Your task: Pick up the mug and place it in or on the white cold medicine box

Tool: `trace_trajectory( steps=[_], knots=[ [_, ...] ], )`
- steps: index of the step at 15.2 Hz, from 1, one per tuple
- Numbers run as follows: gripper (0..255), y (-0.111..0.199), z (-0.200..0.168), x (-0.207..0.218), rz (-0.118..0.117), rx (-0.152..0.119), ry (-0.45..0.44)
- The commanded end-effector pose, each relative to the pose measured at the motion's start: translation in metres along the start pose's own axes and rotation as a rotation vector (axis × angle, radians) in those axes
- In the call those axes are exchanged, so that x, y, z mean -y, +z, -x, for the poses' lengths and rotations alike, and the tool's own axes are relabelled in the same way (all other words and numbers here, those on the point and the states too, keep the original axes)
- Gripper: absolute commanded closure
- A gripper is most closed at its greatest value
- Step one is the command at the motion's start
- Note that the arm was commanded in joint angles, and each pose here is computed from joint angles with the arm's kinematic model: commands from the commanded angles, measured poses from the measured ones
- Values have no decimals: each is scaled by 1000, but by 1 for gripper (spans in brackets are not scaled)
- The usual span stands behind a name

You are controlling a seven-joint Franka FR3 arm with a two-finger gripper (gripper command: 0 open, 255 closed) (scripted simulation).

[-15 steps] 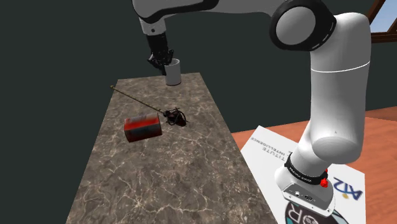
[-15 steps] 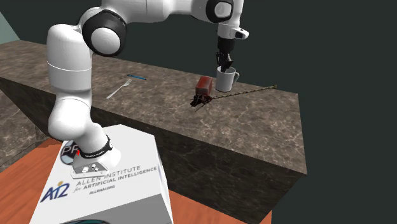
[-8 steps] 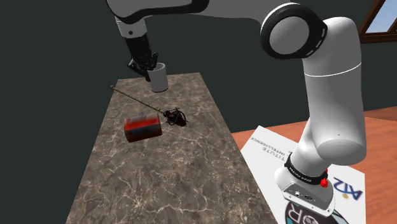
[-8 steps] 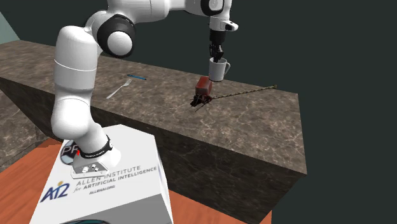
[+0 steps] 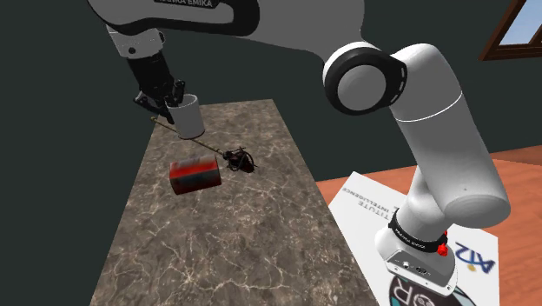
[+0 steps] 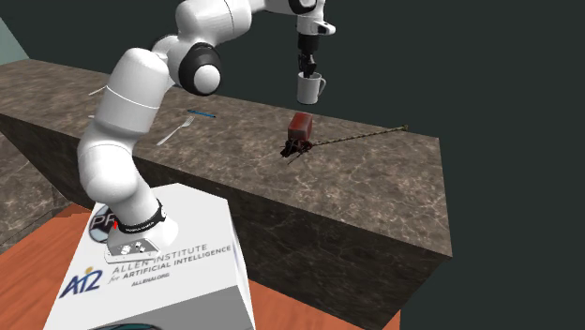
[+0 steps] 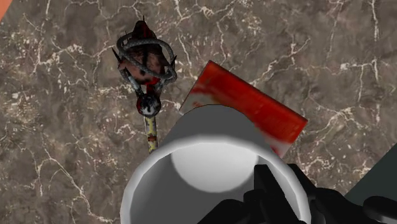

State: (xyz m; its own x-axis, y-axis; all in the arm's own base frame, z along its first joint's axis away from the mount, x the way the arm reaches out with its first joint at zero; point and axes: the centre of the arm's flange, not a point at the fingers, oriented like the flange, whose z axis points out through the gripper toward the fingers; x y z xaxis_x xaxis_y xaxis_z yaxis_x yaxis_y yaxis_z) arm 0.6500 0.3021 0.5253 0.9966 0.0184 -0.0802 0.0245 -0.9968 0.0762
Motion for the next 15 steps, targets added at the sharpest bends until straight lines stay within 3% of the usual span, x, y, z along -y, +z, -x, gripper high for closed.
trace_trajectory(
  steps=[1,15],
  knots=[
    [255,5,1,14,0,0,1],
    [255,79,-5,20,0,0,1]
  ],
)
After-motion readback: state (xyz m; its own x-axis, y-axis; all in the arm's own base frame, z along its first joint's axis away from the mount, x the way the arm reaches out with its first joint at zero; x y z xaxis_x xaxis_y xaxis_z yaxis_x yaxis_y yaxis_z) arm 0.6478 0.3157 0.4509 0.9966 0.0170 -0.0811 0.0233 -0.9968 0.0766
